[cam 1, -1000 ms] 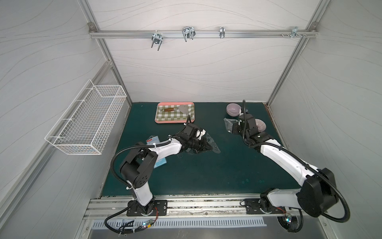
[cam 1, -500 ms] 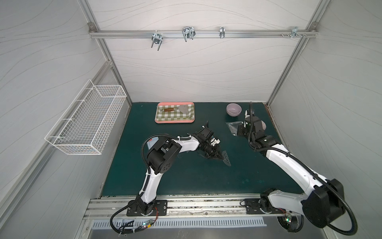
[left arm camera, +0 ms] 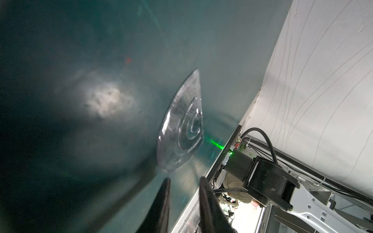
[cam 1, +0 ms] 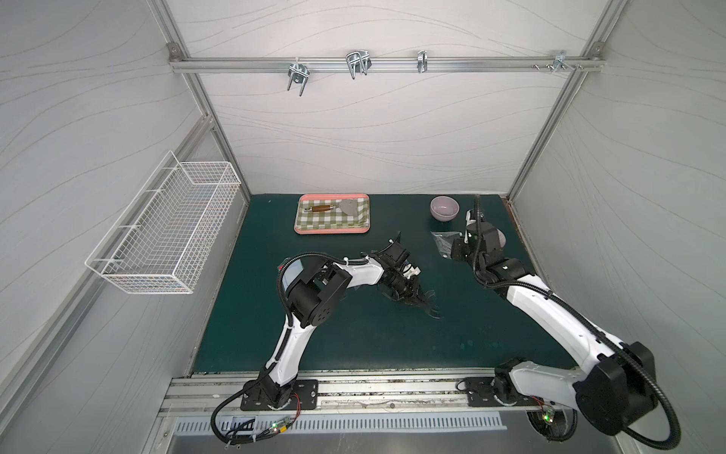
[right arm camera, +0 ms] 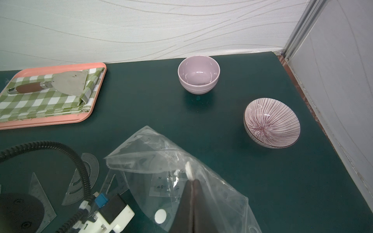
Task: Open the ruler set and take out the ruler
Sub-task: Place the ruler at the center of the board, then take out the ruler from the ruler set bag.
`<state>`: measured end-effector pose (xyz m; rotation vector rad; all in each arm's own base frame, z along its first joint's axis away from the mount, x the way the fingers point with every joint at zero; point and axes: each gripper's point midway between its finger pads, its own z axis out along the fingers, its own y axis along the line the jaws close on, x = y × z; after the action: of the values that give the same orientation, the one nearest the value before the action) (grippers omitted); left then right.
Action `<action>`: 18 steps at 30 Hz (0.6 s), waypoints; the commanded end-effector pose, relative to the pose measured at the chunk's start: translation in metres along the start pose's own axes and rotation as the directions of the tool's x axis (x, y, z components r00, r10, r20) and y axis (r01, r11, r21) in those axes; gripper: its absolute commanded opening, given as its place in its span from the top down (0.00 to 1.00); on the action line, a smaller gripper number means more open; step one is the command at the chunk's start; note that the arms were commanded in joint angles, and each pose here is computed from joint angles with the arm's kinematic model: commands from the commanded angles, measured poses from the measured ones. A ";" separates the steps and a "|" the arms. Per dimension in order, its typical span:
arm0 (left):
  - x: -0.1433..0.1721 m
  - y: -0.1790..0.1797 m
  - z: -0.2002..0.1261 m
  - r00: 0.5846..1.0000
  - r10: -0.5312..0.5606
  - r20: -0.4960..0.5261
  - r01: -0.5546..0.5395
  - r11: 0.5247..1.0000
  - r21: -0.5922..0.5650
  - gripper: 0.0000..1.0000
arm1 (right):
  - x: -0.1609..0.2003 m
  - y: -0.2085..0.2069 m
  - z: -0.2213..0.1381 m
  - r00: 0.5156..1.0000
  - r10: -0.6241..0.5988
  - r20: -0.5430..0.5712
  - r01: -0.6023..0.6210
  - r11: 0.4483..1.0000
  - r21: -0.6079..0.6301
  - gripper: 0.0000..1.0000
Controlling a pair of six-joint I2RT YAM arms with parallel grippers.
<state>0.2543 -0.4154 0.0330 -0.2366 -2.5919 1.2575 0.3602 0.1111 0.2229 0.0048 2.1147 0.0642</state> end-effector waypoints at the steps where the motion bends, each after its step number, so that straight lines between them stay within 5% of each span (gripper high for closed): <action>1: -0.005 -0.012 -0.007 0.999 0.044 0.028 -0.044 0.999 -0.009 0.66 | 0.005 0.000 0.002 0.999 0.023 -0.024 -0.024 1.000 -0.005 1.00; 9: -0.013 -0.039 -0.073 0.971 0.105 0.214 -0.095 0.994 -0.060 0.59 | 0.021 0.017 0.010 0.998 0.037 -0.059 -0.038 0.999 -0.020 1.00; 18: -0.031 -0.085 -0.148 0.886 0.081 0.456 -0.127 0.989 0.073 0.62 | 0.031 0.051 0.017 0.995 0.051 -0.086 -0.057 0.996 -0.062 1.00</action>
<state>0.3050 -0.3654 0.1770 -0.1625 -2.8863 1.5703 0.3545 0.1556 0.1823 -0.0277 2.2208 0.1322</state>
